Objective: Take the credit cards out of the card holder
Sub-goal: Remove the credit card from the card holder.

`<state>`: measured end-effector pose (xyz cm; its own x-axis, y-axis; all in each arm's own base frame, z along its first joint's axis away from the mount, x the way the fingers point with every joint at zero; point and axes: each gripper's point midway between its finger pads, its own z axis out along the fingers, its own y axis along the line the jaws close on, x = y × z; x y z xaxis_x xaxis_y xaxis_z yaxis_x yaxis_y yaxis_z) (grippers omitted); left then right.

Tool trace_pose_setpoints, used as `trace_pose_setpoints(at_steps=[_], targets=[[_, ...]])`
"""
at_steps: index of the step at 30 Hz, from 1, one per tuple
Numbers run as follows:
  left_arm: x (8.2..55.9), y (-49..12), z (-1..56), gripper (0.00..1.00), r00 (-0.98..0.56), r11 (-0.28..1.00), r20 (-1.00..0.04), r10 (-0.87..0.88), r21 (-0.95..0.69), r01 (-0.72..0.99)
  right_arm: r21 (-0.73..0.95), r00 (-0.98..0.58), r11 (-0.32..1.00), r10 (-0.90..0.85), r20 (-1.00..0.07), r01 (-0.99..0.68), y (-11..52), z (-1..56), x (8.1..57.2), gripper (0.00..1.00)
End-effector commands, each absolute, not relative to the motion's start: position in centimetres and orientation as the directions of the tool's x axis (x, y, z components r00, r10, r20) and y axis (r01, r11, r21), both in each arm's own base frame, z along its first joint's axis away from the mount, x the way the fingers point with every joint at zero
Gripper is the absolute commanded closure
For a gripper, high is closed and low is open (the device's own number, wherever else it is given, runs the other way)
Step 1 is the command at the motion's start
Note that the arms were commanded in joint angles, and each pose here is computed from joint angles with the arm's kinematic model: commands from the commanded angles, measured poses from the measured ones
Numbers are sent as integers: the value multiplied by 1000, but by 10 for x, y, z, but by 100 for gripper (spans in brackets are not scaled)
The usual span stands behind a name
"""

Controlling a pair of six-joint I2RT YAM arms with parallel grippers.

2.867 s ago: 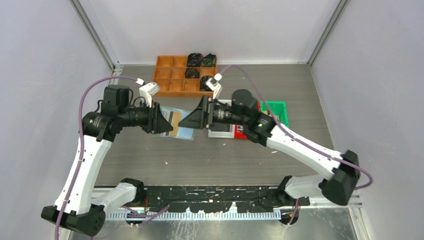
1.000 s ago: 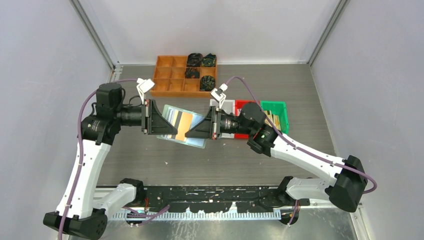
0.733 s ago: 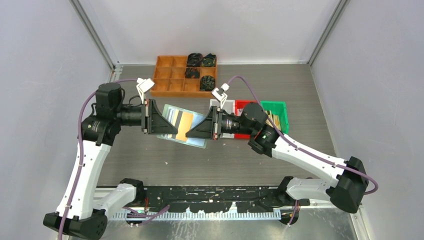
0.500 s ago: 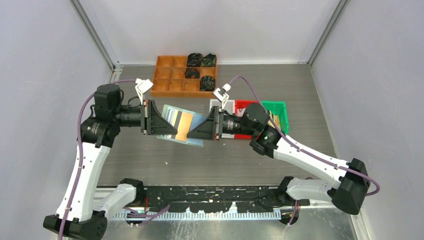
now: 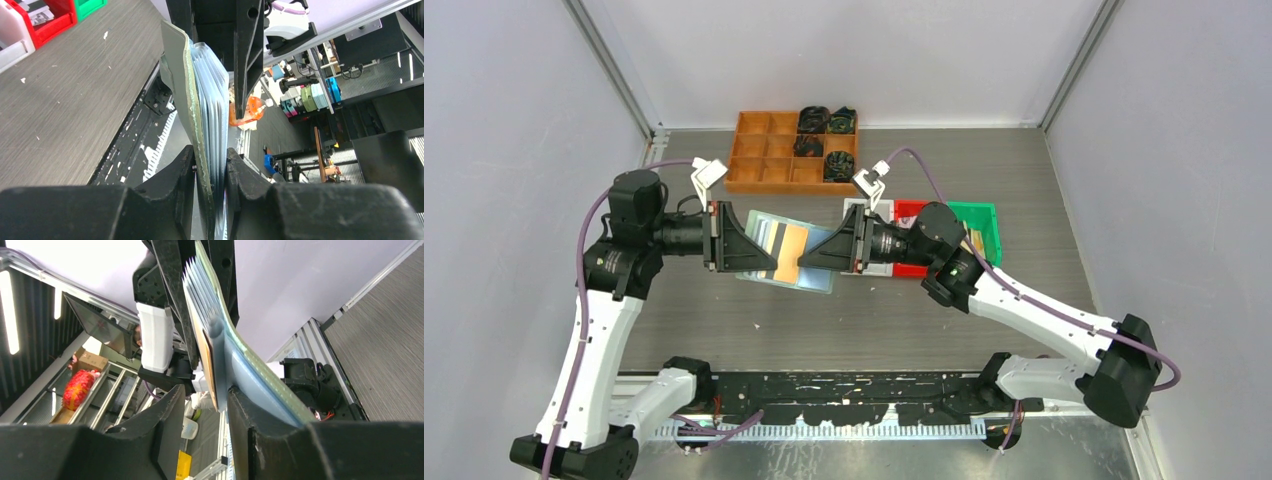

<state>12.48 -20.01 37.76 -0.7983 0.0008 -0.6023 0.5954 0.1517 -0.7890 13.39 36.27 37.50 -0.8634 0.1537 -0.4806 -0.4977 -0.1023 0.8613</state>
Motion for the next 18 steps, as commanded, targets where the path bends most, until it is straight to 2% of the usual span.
trace_pose_setpoints(at_steps=[1, 8, 10, 12, 15, 18], targets=[[86, -197, 401, 92, -751, -14, -656, 76, -754, 657, 843, -839, -137, 265, -475, -520, 361, 399, 155, 59], [86, -197, 402, 93, -751, -19, -655, 79, -755, 656, 839, -848, -183, 264, -460, -513, 364, 408, 155, 72], [86, -197, 402, 93, -750, -18, -656, 78, -753, 657, 837, -848, -185, 257, -464, -514, 363, 408, 153, 79], [87, -197, 402, 89, -750, -15, -657, 77, -753, 658, 836, -846, -184, 257, -467, -518, 361, 406, 151, 85], [86, -197, 405, 77, -730, -24, -679, 76, -733, 679, 836, -842, -173, 265, -470, -521, 356, 399, 148, 92], [86, -197, 407, 76, -712, -26, -699, 69, -715, 699, 837, -835, -160, 293, -466, -523, 350, 393, 149, 95]])
